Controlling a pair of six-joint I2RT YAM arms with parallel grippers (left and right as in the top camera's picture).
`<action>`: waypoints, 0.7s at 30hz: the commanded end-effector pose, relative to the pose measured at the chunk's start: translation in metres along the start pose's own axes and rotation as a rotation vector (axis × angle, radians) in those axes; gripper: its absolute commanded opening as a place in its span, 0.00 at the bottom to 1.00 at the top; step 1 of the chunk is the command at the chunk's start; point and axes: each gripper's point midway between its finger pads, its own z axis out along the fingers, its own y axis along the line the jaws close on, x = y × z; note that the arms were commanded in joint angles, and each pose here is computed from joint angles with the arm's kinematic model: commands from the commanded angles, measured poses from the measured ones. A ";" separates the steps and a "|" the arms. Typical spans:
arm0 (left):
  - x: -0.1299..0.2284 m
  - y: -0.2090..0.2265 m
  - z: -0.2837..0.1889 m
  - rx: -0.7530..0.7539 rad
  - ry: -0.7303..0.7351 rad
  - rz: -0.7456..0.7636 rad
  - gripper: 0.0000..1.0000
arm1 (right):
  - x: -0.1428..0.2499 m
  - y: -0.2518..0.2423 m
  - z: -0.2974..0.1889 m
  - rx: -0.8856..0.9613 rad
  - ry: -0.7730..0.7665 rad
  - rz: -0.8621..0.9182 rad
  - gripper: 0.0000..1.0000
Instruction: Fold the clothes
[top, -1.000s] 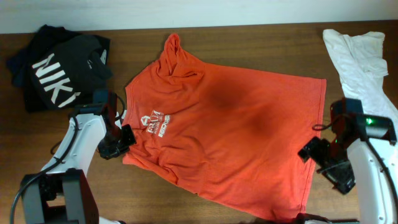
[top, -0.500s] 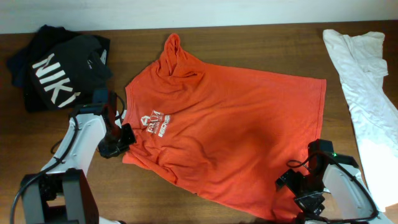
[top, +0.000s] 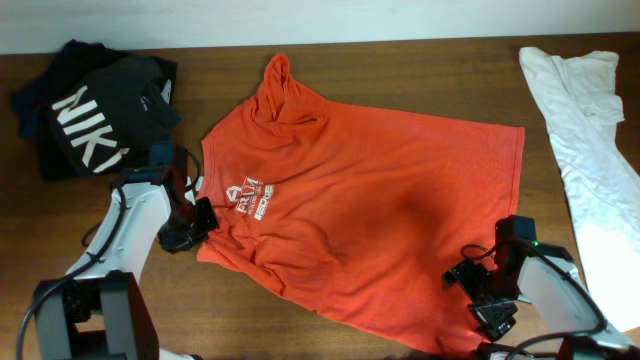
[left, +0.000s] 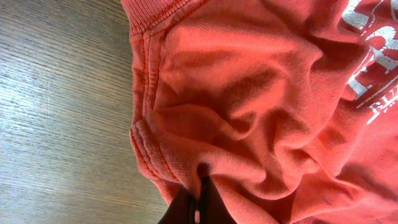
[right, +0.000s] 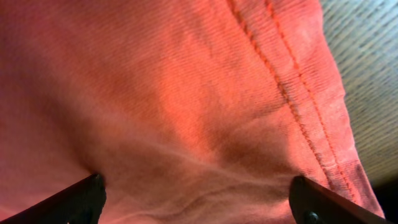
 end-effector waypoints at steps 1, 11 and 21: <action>-0.005 0.001 -0.003 0.002 -0.014 -0.006 0.01 | -0.013 -0.008 0.013 0.061 -0.030 0.084 0.97; -0.016 -0.005 -0.017 0.021 -0.055 0.025 0.01 | -0.037 0.014 -0.024 0.075 -0.085 0.084 0.10; -0.039 -0.018 -0.086 0.102 -0.286 0.046 0.01 | -0.081 0.064 -0.114 -0.014 -0.280 0.013 0.04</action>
